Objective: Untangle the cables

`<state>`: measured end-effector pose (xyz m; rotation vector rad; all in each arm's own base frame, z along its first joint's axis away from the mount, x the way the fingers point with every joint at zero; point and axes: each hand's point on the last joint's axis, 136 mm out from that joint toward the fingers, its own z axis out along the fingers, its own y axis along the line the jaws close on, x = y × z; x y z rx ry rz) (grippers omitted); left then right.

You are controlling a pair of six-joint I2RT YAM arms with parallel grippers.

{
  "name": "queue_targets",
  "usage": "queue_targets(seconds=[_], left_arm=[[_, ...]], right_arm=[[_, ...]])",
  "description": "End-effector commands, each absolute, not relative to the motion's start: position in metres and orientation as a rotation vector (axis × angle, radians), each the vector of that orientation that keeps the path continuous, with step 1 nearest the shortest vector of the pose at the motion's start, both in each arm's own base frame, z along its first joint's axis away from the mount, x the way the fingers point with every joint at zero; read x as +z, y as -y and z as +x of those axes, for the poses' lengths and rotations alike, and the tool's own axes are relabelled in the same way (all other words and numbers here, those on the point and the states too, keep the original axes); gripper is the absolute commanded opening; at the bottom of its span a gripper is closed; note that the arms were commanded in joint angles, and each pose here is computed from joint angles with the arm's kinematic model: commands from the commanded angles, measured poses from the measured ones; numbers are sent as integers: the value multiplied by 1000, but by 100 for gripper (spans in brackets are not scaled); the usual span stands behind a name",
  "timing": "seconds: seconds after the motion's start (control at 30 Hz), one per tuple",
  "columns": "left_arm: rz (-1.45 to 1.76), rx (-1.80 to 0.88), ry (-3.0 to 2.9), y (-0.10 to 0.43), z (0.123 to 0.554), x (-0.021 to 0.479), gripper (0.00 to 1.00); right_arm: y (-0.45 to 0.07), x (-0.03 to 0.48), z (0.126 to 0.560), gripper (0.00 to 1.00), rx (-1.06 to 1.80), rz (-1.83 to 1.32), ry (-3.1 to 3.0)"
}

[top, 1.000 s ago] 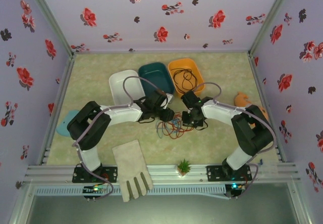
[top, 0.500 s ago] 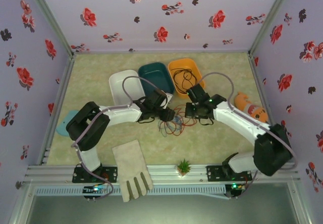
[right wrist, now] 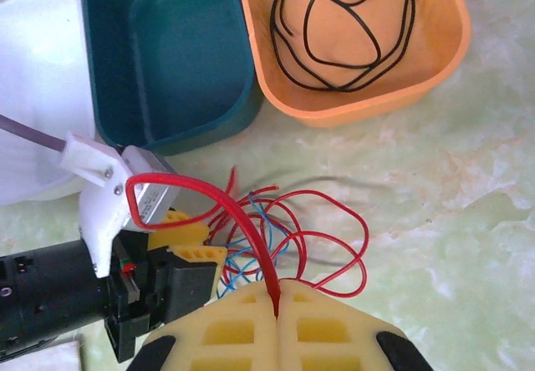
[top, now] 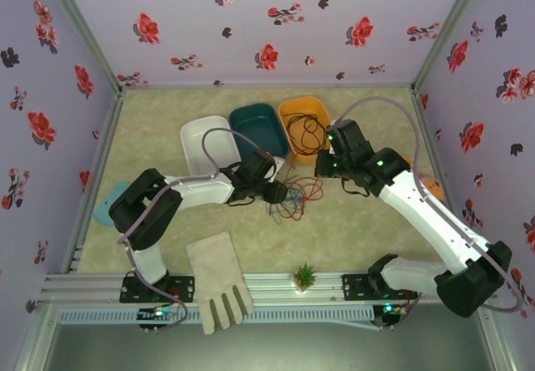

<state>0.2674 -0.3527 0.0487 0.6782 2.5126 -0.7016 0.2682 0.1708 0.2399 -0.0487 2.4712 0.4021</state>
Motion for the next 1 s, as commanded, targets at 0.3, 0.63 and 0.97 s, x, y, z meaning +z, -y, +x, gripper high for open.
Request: queue_targets(seconds=[0.3,0.63,0.97], left_arm=[[685,-698,-2566,329,241,38,37],[639,-705,-2571,310,227,46,38],[556,-687,-2409,299,240,112,62]], right_arm=[[-138,318,255,2,310,-65,-2310],[-149,338,267,3,347,-100,-2238],[-185,343,316,3,398,-82,-2175]])
